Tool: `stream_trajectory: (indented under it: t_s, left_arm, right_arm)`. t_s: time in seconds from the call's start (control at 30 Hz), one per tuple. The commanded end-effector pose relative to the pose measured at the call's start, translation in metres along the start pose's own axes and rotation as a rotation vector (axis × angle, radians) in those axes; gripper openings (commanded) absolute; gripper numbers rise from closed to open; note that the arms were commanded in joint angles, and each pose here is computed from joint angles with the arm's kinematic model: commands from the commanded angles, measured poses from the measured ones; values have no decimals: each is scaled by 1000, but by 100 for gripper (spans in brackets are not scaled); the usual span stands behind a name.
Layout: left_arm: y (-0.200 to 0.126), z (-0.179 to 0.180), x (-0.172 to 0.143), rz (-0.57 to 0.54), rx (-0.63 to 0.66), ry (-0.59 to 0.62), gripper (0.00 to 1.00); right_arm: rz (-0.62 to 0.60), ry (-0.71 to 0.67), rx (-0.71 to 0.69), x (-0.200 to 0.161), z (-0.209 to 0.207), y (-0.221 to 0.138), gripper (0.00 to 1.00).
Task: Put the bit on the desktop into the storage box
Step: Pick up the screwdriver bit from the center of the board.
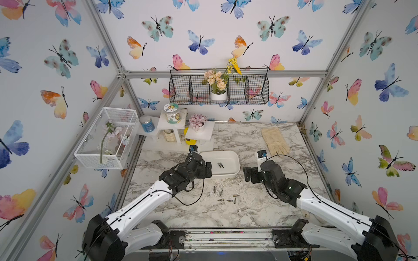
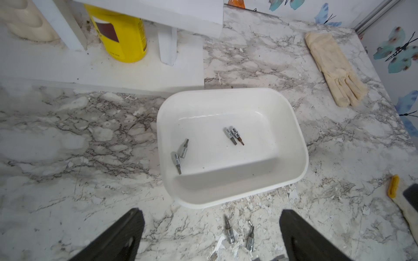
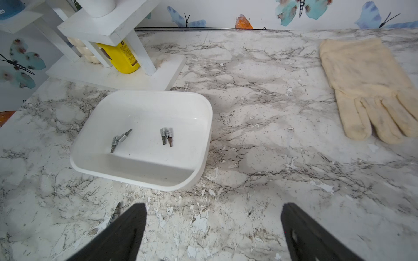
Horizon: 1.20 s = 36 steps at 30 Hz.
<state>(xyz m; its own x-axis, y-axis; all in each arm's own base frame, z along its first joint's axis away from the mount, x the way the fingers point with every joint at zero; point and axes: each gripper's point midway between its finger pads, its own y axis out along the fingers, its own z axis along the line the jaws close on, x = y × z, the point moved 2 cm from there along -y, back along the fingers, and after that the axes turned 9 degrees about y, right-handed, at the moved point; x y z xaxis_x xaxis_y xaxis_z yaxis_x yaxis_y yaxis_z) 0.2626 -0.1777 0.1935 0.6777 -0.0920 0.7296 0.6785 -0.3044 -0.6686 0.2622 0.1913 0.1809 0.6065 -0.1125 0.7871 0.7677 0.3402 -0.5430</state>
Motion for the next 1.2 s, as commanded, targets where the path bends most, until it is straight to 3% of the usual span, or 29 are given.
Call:
stream_trajectory:
  t_s: [0.0, 0.4, 0.77, 1.17]
  left_arm:
    - [-9, 13, -35, 84, 28, -28, 99]
    - [-8, 12, -93, 158, 44, -82, 99]
    - [20, -30, -106, 197, 39, -24, 99]
    - [53, -49, -114, 247, 96, 50, 87]
  right_arm:
    - [-17, 35, 43, 10, 10, 2, 98]
    - [-64, 66, 19, -1, -3, 4, 98]
    - [-38, 99, -24, -8, -13, 1, 98]
    - [-28, 128, 17, -15, -11, -1, 98]
